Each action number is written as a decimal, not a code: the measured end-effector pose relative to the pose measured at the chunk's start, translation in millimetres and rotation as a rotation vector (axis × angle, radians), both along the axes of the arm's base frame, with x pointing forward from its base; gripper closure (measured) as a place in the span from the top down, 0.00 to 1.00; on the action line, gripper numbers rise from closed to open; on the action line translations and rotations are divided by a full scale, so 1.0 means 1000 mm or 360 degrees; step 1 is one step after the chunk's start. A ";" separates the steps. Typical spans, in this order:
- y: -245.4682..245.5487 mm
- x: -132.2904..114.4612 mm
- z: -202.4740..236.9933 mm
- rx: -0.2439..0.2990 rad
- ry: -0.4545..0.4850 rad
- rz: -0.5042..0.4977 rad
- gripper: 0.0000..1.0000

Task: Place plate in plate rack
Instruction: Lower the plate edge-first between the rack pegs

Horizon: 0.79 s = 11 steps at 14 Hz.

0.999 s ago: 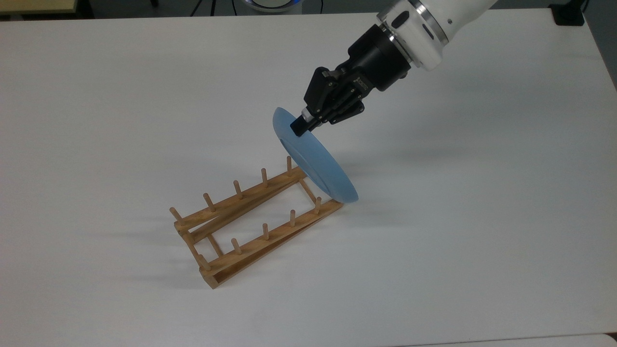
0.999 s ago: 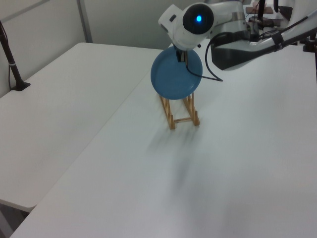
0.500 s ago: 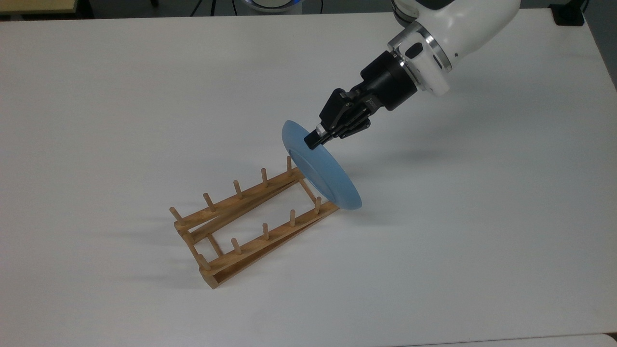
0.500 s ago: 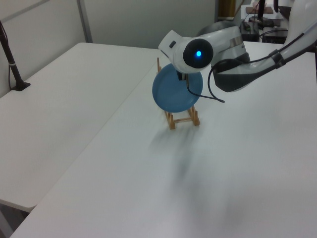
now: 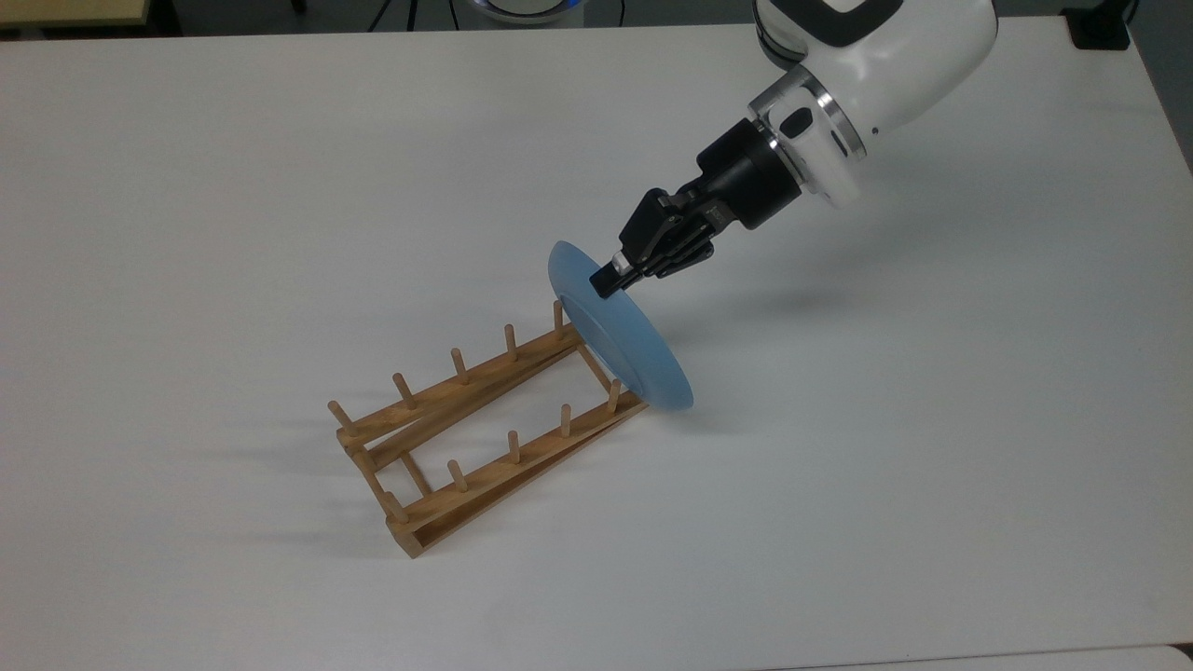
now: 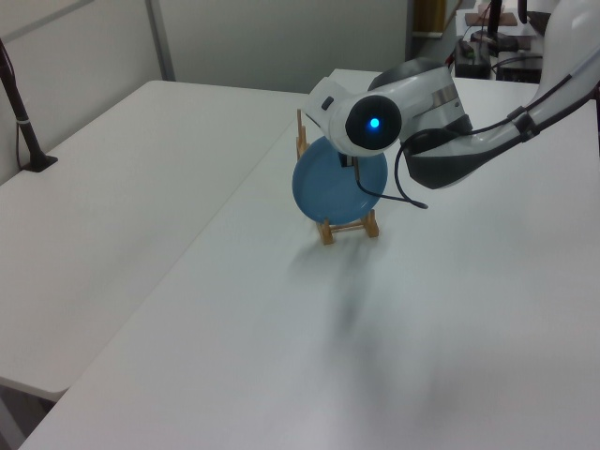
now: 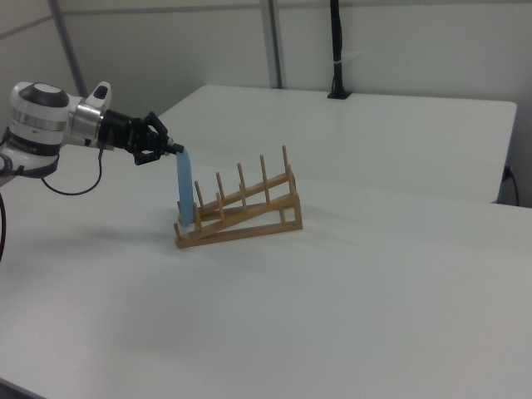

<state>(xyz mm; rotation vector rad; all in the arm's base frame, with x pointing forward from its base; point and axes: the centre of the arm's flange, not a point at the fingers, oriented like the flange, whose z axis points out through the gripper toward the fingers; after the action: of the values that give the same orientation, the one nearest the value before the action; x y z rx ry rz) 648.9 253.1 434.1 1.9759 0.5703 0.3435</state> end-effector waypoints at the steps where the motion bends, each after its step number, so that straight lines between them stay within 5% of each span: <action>1: 0.000 0.000 -0.002 0.0001 -0.0002 -0.0003 0.05; 11: -0.003 -0.001 -0.016 0.0094 -0.0135 -0.0128 0.05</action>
<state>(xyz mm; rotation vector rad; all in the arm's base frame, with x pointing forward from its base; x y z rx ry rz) 647.6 250.0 418.6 2.0240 0.4298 0.3962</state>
